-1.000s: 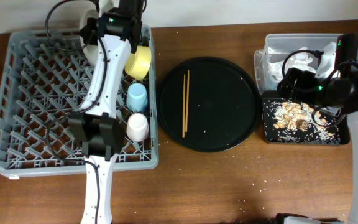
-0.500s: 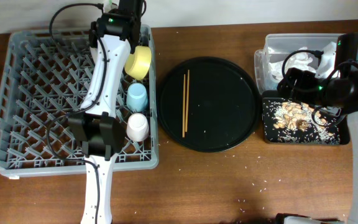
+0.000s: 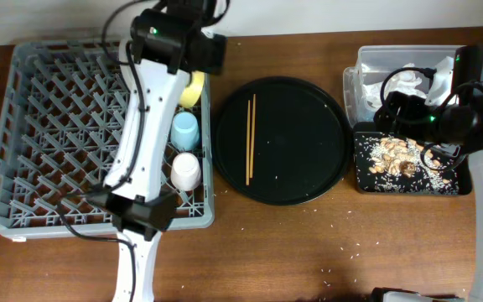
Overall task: Sort waste into correct bins and load items into the dishwasher rack
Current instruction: 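Stand the white plate upright in the back of the rack, then grasp one wooden chopstick on the black tray with the left gripper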
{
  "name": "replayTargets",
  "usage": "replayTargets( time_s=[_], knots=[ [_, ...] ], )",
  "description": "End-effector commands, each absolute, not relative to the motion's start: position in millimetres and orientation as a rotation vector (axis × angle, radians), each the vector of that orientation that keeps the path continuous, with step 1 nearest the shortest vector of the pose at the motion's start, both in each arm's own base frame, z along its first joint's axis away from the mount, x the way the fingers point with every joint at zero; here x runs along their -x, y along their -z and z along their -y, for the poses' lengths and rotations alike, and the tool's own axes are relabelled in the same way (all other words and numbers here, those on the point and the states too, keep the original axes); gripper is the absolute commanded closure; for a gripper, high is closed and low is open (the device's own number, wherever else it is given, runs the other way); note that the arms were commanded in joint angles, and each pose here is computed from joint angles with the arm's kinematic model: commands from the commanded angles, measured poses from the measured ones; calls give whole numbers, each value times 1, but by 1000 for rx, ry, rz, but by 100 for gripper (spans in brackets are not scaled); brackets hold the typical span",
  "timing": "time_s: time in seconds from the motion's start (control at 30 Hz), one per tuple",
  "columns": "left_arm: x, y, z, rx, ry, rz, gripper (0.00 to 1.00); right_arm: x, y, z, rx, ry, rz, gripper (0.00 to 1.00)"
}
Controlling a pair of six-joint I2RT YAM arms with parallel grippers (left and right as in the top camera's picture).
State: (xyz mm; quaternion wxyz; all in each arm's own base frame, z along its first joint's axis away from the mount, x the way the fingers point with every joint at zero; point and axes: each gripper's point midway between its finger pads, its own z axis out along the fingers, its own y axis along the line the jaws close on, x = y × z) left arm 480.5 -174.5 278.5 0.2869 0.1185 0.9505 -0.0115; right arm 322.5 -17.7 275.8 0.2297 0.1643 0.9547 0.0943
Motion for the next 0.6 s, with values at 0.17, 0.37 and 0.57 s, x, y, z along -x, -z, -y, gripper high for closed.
replayTargets(
  time_s=[0.17, 0.37, 0.57],
  knots=[
    [-461, -132, 275, -298, 213, -2850, 51, -324, -278, 21, -465, -243, -2618, 2],
    [-467, -76, 285, -247, 154, -2875, 58, -324, -278, 21, -465, -243, -2618, 2],
    [-468, -35, 282, -212, 105, -2888, 58, -324, -278, 21, -465, -243, -2618, 2]
  ],
)
